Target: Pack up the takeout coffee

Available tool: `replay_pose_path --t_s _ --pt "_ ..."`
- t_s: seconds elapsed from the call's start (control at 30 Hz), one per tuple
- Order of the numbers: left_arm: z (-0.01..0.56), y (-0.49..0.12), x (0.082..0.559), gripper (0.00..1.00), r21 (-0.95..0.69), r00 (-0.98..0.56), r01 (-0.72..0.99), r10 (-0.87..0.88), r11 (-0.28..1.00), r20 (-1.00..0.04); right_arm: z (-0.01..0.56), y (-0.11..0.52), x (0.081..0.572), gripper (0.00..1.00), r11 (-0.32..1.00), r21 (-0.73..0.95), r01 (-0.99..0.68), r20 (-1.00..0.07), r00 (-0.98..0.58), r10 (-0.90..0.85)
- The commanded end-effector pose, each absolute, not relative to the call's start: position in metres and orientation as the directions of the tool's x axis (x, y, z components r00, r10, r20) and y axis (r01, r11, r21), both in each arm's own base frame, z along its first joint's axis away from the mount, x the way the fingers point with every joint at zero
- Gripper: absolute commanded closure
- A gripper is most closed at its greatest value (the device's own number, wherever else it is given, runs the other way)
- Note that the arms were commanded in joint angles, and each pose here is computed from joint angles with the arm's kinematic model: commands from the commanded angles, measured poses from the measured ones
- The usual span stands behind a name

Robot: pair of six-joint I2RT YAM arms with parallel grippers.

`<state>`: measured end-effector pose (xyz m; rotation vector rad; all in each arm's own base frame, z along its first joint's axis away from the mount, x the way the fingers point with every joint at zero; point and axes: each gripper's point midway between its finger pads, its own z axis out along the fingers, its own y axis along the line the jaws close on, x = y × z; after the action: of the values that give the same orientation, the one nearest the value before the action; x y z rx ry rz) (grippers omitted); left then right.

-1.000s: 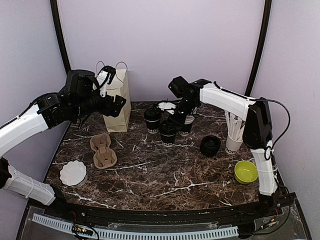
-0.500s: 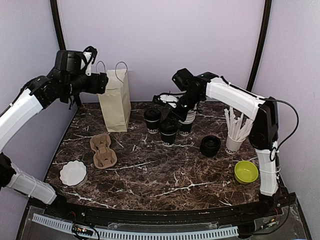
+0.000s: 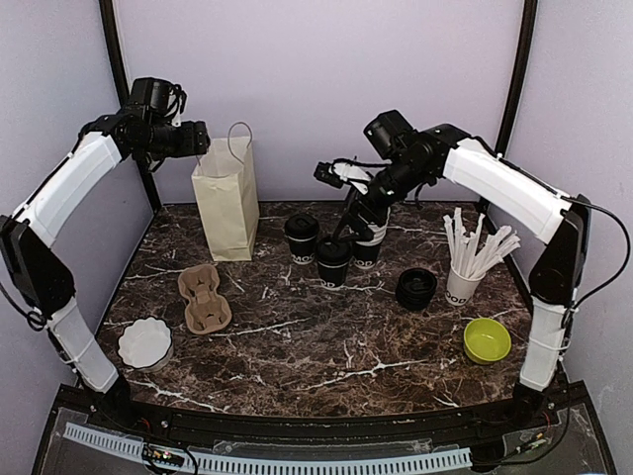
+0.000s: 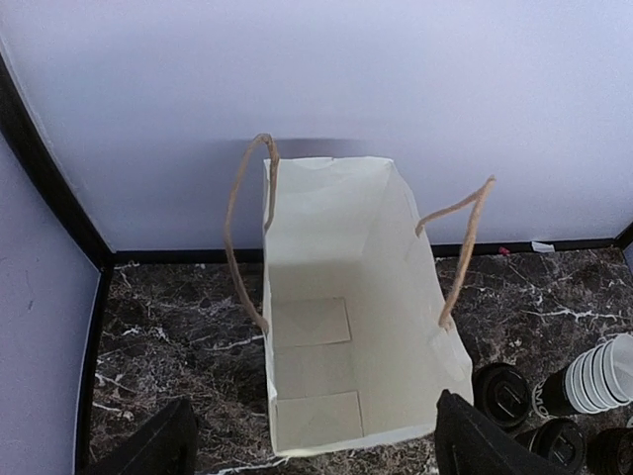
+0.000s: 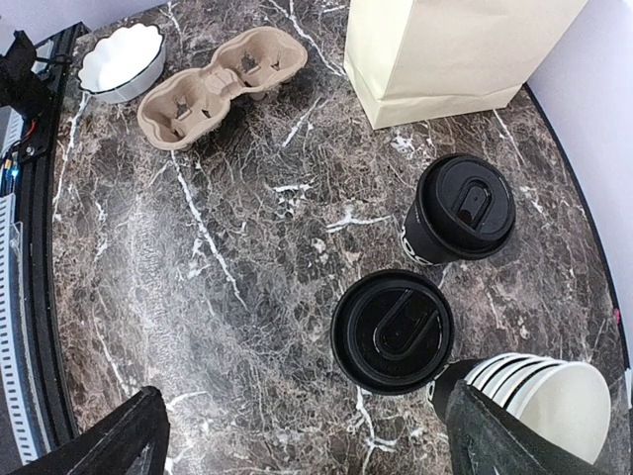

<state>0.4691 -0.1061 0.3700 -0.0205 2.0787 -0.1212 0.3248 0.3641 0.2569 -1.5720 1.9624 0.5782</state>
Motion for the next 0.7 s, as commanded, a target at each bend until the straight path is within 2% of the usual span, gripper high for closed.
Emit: replay_pose_path --t_s 0.0,0.17,0.23,0.43,0.5,0.57,0.67 --pt "0.349 -0.098 0.492 0.17 -0.146 -0.567 0.026 -0.105 0.989 -0.817 0.276 0.352 0.319 0.01 0.243 -0.048 -0.969 -0.682 -0.146 -0.717" --pt "0.330 -0.085 0.521 0.20 -0.153 -0.590 0.000 -0.124 0.988 -0.798 0.277 0.340 0.314 0.01 0.259 -0.083 -0.962 -0.673 -0.137 -0.727" --pt "0.321 -0.082 0.530 0.25 -0.163 -0.607 -0.001 -0.130 0.987 -0.784 0.275 0.335 0.314 0.02 0.268 -0.099 -0.958 -0.666 -0.136 -0.734" --pt "0.311 -0.095 0.539 0.58 -0.212 -0.635 0.086 -0.110 0.974 -0.765 0.271 0.323 0.315 0.01 0.293 -0.125 -0.948 -0.650 -0.145 -0.746" --pt "0.315 -0.094 0.539 0.76 -0.204 -0.628 0.093 -0.102 0.974 -0.772 0.272 0.320 0.316 0.01 0.298 -0.132 -0.945 -0.649 -0.145 -0.747" --pt "0.325 -0.095 0.538 0.87 -0.201 -0.609 0.107 -0.096 0.974 -0.787 0.272 0.317 0.317 0.02 0.305 -0.143 -0.942 -0.645 -0.145 -0.750" --pt "0.346 -0.096 0.533 0.97 -0.193 -0.565 0.133 -0.085 0.972 -0.820 0.272 0.314 0.320 0.01 0.316 -0.157 -0.936 -0.643 -0.147 -0.752"
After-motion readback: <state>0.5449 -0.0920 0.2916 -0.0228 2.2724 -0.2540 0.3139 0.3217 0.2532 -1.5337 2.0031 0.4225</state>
